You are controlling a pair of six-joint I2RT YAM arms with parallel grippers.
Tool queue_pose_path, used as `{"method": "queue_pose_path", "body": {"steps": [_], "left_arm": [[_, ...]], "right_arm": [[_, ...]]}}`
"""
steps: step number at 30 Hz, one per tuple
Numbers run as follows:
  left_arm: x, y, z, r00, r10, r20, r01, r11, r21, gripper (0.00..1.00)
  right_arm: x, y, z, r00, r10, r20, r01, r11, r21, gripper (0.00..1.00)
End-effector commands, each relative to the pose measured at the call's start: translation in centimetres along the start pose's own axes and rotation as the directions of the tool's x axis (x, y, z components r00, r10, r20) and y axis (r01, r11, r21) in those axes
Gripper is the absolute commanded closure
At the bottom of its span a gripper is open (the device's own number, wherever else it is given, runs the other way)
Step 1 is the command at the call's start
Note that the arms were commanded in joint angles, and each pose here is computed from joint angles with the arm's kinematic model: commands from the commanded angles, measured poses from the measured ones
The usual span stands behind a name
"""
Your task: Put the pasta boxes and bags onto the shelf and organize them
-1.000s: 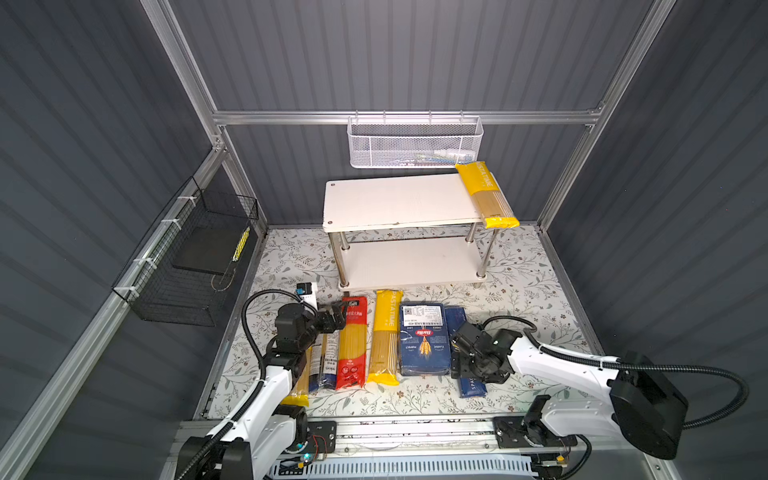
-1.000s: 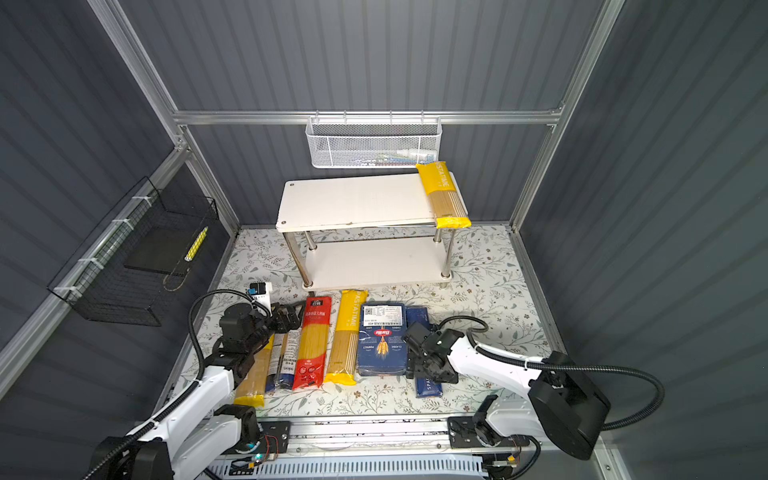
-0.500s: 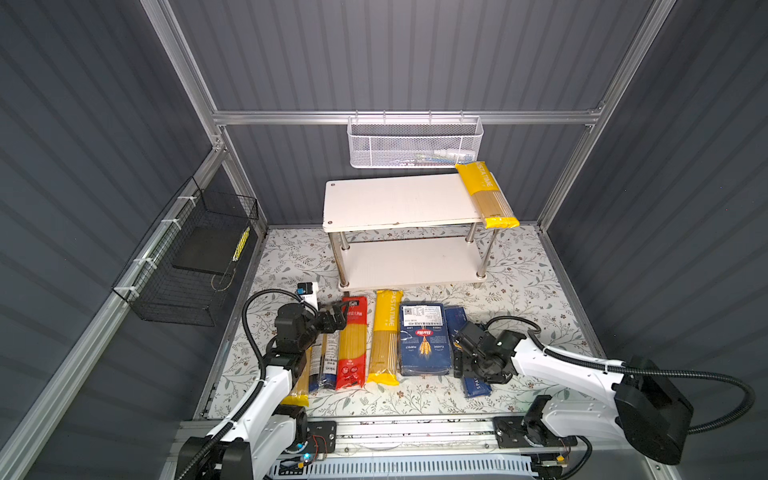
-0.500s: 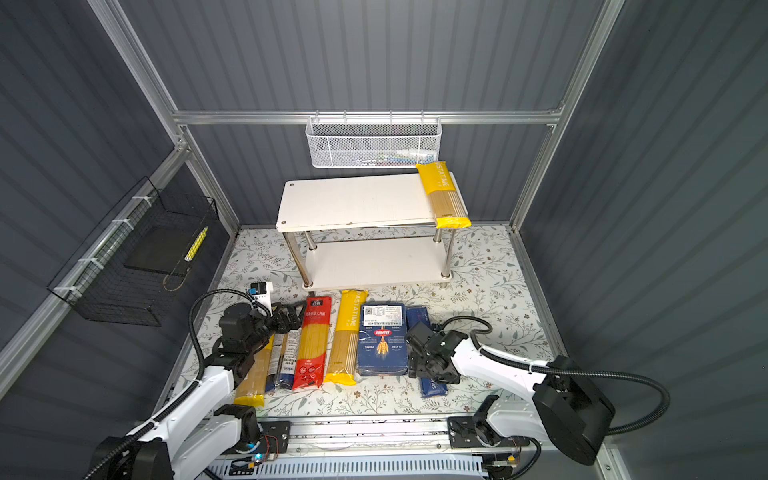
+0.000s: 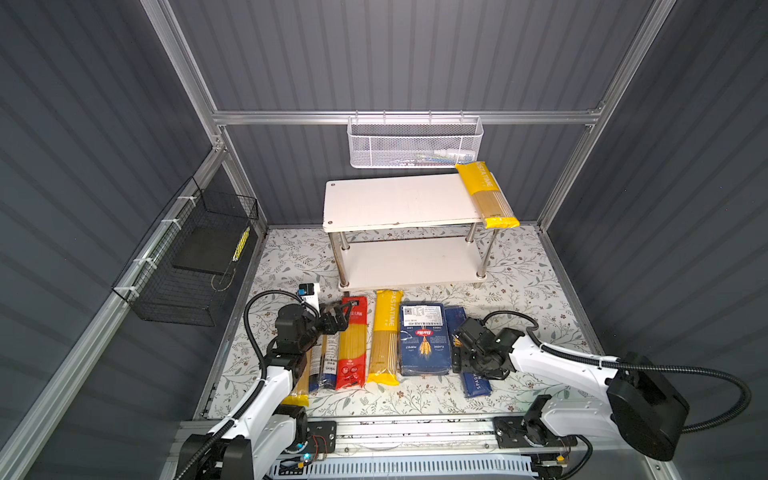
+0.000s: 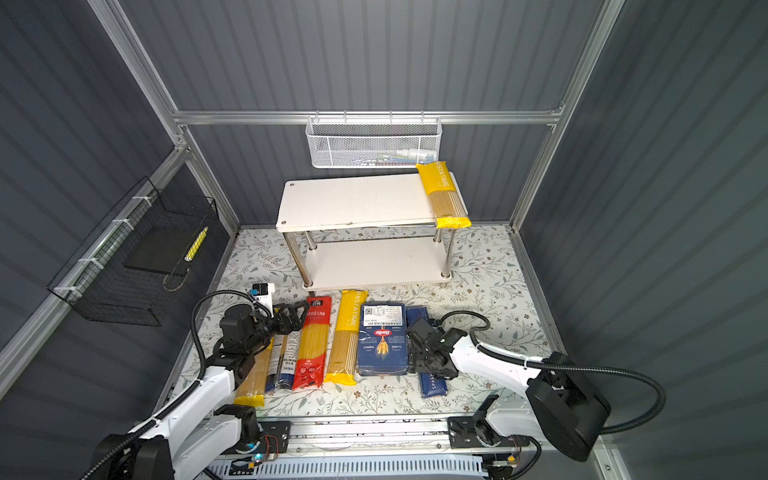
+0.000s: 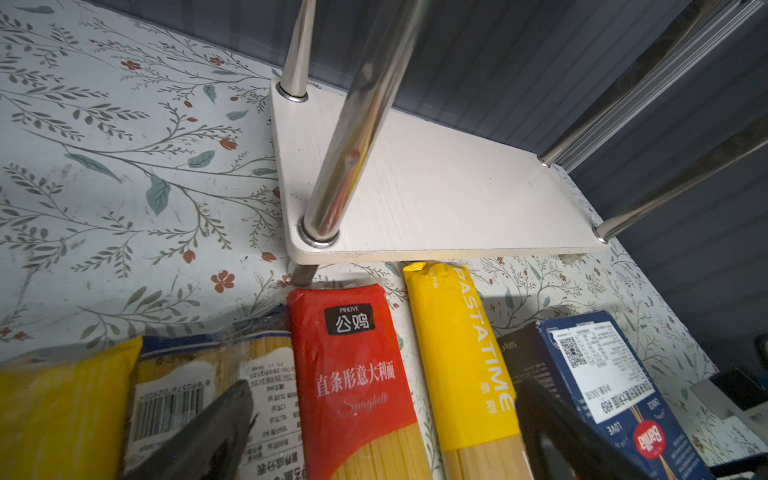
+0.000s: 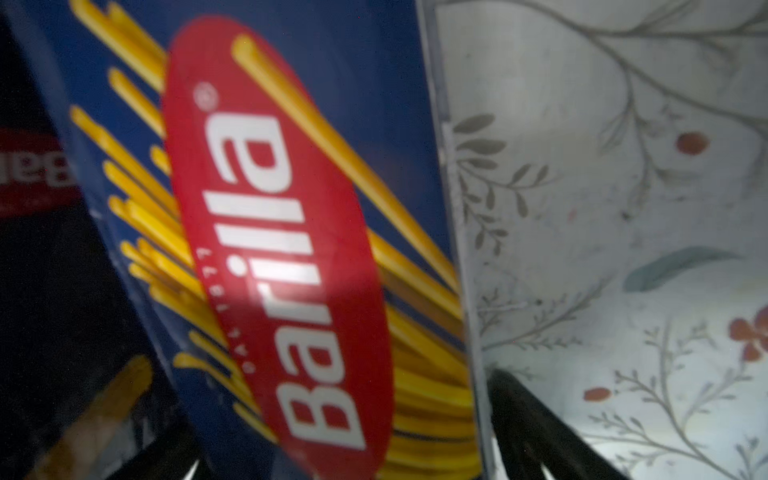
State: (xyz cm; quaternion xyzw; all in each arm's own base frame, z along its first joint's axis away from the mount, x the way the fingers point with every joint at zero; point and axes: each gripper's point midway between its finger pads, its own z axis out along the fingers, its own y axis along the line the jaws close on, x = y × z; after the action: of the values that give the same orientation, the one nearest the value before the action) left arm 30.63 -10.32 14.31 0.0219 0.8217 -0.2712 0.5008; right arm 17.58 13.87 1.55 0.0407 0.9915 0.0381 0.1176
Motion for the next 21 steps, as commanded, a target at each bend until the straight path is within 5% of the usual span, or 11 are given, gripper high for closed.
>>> {"method": "queue_pose_path", "body": {"steps": [1, 21], "left_arm": [[0.2, -0.7, 0.0, 1.0, -0.014, 0.005, 0.014, 0.999, 0.05, 0.0], [0.7, -0.3, 0.0, 1.0, -0.001, 0.01, 0.001, 0.999, 0.04, 0.0]], "right_arm": [[0.4, -0.2, 1.0, 1.0, -0.008, -0.019, 0.008, 1.0, -0.001, 0.11], [1.5, -1.1, 1.4, 0.999, 0.049, 0.004, -0.049, 0.998, -0.048, 0.29]]}}
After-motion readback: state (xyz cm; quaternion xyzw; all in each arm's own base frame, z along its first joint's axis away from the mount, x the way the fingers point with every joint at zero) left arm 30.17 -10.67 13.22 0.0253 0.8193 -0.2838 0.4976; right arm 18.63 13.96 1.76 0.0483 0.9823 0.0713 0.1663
